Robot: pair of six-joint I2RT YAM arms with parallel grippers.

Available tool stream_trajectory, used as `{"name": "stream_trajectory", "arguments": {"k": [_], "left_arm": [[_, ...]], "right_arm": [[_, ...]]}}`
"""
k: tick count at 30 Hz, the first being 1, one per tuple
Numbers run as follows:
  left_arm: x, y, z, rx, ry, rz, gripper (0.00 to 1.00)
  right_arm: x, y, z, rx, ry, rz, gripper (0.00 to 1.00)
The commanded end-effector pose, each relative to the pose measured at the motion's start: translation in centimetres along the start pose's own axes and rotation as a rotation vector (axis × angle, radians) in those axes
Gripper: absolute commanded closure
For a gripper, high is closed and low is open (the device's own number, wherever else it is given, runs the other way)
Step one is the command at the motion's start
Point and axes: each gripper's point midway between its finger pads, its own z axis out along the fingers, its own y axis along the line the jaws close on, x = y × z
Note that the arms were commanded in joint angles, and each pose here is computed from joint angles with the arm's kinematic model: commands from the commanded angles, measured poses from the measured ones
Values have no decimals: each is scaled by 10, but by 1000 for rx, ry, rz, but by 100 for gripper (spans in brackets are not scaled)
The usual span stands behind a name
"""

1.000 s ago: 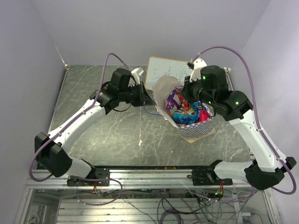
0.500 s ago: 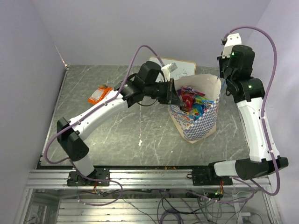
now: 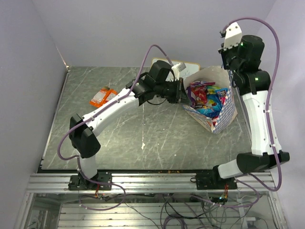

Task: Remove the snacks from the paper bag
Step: Adjust the paper bag at the center of the board, then take out the snack from the paper bag.

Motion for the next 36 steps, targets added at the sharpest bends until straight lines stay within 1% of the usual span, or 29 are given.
{"name": "stream_trajectory", "arguments": {"k": [1,3,4,5,8,11,12,14,15,16,19,21,22,23,25,27,30,33,36], "left_arm": [[10,1,-17,-11,-20,58,93],[31,22,-21,-58,7,42,93],[42,33,-25,-91,15,28,93],[51,45,-30,-132,15,17,93],[73,65,-48,-217,23,-13,93],[97,83,-65,-287,50,-33,88],[102,87,-72,-310,48,-28,83],[102,85,-87,-331,21,3,66],[99,82,-93,-333,2,25,56],[94,76,-100,-323,-19,49,49],[78,53,-115,-282,-85,115,22],[67,37,-121,-249,-115,154,8],[62,28,-123,-230,-127,180,4],[58,21,-124,-222,-141,204,4],[48,7,-121,-198,-175,265,8],[42,-8,-112,-164,-205,345,16],[40,-27,-88,-105,-272,476,20],[38,-29,-59,-82,-317,544,26],[35,-31,-30,-79,-309,596,33]], "right_arm": [[-61,13,-60,-140,-311,188,100],[-46,55,-74,-326,-329,259,100],[-33,81,-77,-430,-325,285,100],[-33,95,-86,-506,-356,313,100],[-31,128,-109,-699,-366,429,100],[-26,155,-126,-875,-306,542,100],[-24,160,-130,-907,-292,565,100],[-22,166,-138,-955,-276,600,100],[-21,167,-140,-963,-270,614,100],[-19,169,-142,-968,-264,624,100],[-14,169,-142,-948,-256,629,100],[-10,168,-139,-934,-233,625,100],[-9,168,-138,-930,-218,628,100],[-7,170,-137,-935,-205,630,100],[-7,170,-138,-938,-195,638,100],[-10,169,-140,-938,-199,648,100],[-14,166,-141,-929,-210,660,100],[-15,164,-141,-917,-208,663,100],[-14,162,-141,-902,-195,653,100]]}}
